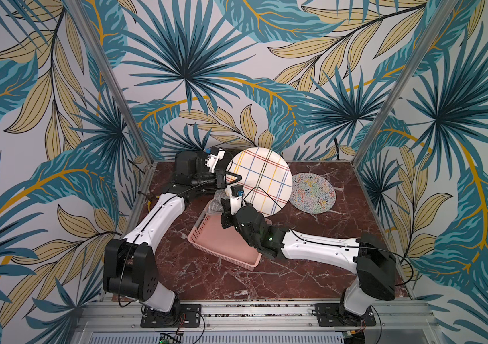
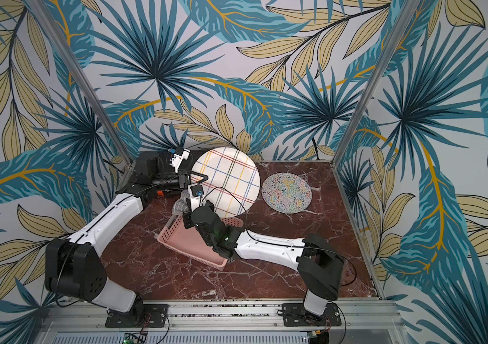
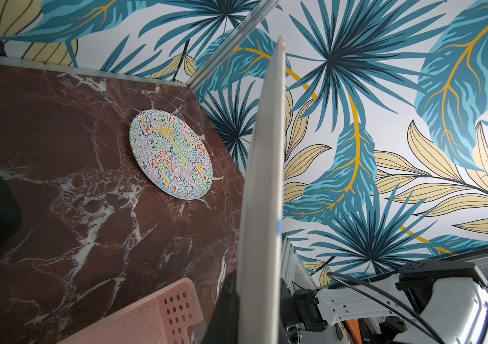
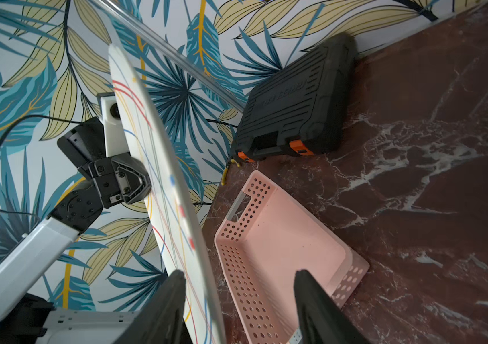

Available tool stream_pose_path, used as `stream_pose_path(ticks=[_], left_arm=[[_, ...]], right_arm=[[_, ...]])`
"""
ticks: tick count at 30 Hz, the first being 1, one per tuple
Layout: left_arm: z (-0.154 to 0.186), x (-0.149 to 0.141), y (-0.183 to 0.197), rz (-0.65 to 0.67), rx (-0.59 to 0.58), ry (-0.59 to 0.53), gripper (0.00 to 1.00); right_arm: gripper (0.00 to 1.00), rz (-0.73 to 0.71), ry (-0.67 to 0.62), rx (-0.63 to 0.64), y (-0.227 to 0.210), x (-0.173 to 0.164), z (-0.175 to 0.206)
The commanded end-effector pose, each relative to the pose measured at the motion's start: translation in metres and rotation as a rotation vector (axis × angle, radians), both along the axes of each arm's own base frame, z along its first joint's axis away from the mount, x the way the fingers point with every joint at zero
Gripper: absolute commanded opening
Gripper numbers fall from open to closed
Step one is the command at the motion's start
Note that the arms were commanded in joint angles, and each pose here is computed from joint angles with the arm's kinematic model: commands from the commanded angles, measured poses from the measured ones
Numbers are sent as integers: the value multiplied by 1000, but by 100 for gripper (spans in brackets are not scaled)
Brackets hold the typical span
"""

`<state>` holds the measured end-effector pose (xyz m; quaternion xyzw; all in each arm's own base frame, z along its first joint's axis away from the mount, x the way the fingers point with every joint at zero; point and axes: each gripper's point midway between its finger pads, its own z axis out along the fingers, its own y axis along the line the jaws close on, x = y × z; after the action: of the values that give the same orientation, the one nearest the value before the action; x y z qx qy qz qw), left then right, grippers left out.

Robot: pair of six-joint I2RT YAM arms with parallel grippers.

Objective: Wipe the wet plate dry
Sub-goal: Wipe the plate with towel, then place the towel at the center of the board.

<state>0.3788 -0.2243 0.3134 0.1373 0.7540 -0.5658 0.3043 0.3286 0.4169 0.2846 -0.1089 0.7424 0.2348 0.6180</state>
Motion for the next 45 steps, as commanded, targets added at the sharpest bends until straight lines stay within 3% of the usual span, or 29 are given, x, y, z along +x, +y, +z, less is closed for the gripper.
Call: stream_pose_path(ticks=[1, 6, 12, 18, 24, 29, 36, 37, 40, 45], left_arm=[[-5, -18, -2, -68, -8, 30, 0], [-8, -17, 0, -56, 7, 23, 0], [-12, -9, 6, -9, 32, 11, 0], [-14, -2, 12, 16, 38, 9, 0], [-9, -2, 13, 14, 35, -6, 0], [-4, -3, 13, 12, 37, -28, 0], [-3, -3, 14, 16, 43, -37, 0], [-4, -3, 14, 17, 44, -37, 0], [-4, -4, 14, 17, 44, -38, 0], [-4, -6, 14, 14, 45, -48, 0]], right_arm=[[0, -178, -120, 109, -27, 26, 59], [0, -143, -131, 164, -30, 19, 85], [0, 2, -55, 214, -46, -14, 83], [0, 1, 13, 268, -101, -48, 72], [0, -213, 164, 156, -182, -66, 14], [0, -412, 336, -3, -255, -93, -57], [0, -576, 587, -152, -307, -130, -145], [2, -593, 613, -169, -309, -132, -156], [22, -582, 701, -217, -300, -133, -190], [68, -524, 728, -221, -277, -120, -203]])
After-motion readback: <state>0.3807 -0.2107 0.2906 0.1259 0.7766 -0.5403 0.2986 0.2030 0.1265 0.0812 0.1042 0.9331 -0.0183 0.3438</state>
